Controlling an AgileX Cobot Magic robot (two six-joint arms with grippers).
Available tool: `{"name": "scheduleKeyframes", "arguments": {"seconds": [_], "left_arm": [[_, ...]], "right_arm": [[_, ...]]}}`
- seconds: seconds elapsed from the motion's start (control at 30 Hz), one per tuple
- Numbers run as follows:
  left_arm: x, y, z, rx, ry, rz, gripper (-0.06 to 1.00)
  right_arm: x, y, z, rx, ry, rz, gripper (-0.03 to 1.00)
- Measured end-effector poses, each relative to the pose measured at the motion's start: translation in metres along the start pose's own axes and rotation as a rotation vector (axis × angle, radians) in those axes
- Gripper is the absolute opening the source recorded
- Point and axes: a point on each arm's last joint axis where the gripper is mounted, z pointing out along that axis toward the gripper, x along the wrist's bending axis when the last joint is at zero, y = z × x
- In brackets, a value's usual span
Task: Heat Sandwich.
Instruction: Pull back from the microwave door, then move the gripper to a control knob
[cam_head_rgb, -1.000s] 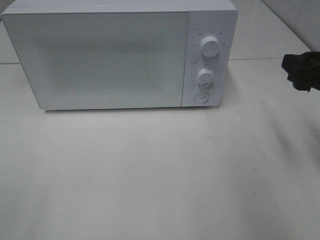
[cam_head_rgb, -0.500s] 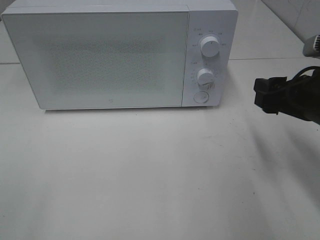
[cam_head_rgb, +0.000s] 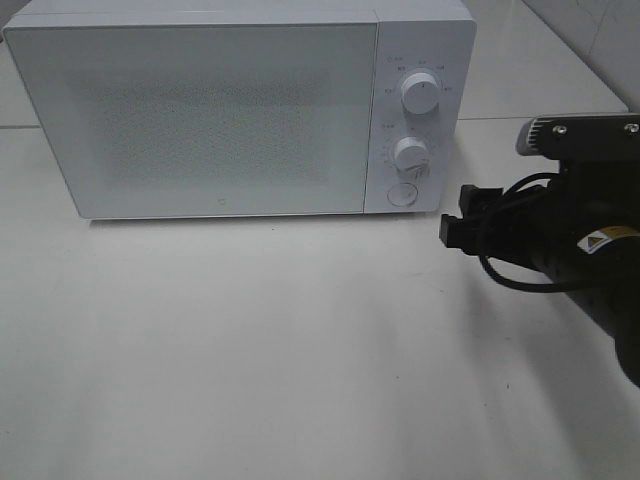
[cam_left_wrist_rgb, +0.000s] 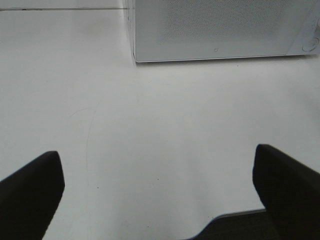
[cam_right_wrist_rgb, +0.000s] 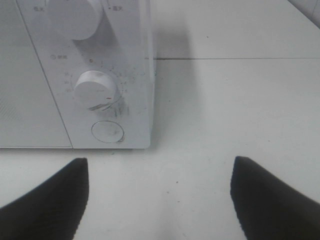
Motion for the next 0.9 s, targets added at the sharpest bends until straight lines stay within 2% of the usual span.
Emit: {"name": "scheduleKeyframes", "arguments": {"seconds": [0.17,0.4,0.57,0.7,0.9], "left_arm": [[0.000,0.000,0.000,0.000,0.000,0.000,0.96],[0.000,0.000,0.000,0.000,0.000,0.000,0.96],[0.000,0.000,0.000,0.000,0.000,0.000,0.96],[0.000,0.000,0.000,0.000,0.000,0.000,0.96],[0.000,0.000,0.000,0.000,0.000,0.000,0.96]], "right_arm": [[0.025,-0.005,0.007,0.002,0.026,-0.023,0.77],[0.045,-0.003,0.019,-0.016,0.021,-0.052,0.77],[0.049,0.001,0.023,-0.038,0.017,-0.048,0.77],[0.054,0.002,0.033,-0.105,-0.021,-0.040,0.77],[0.062,0.000,0.044,-0.118,-0.026,-0.043,0.77]]}}
